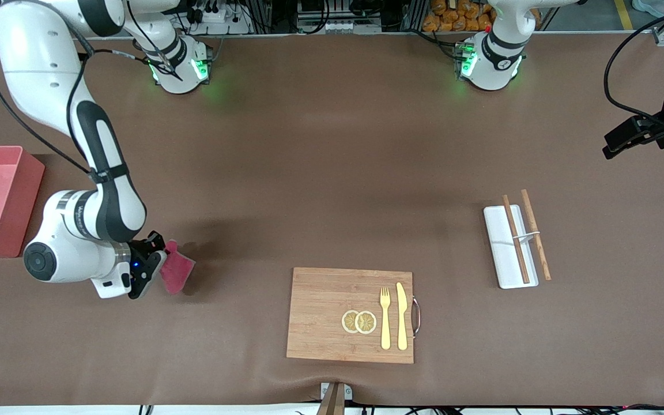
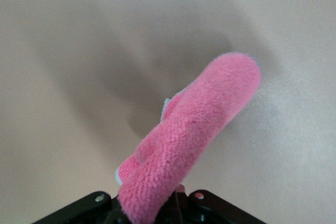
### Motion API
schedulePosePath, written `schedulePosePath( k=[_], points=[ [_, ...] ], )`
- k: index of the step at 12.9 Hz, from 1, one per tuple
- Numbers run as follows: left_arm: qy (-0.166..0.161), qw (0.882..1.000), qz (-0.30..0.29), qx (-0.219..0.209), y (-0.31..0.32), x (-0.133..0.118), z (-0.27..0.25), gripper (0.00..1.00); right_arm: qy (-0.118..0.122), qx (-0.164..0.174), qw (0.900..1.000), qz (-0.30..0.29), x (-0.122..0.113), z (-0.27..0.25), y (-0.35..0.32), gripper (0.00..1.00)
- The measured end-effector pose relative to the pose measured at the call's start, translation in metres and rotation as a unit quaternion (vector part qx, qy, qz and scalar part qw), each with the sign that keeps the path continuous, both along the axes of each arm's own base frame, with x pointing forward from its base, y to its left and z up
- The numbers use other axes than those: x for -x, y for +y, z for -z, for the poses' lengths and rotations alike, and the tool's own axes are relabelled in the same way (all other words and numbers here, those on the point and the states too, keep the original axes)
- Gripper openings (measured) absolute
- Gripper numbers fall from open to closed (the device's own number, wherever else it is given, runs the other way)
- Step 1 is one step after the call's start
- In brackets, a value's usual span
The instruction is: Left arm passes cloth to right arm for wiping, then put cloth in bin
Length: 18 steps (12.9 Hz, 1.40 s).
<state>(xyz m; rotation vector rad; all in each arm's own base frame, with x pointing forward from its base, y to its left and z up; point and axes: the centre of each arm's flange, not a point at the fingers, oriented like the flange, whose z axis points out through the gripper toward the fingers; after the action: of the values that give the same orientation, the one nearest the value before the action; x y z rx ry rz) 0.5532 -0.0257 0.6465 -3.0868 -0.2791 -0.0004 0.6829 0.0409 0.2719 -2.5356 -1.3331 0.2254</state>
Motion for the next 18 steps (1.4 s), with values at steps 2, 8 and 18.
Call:
schedulePosePath(
  k=[2,8,18],
  points=[
    [0.001,1.0,0.003,0.0,-0.003,0.001,0.0,1.0,-0.008,0.0,1.0,0.023,0.002,-0.049,-0.036,0.04],
    [0.004,1.0,0.013,0.004,-0.015,0.003,-0.001,1.0,-0.01,0.041,0.993,0.111,0.047,-0.126,-0.263,0.04],
    [0.009,1.0,0.011,0.012,-0.014,0.009,-0.006,1.0,0.014,0.149,0.964,0.218,0.168,-0.157,-0.495,0.04]
  ],
)
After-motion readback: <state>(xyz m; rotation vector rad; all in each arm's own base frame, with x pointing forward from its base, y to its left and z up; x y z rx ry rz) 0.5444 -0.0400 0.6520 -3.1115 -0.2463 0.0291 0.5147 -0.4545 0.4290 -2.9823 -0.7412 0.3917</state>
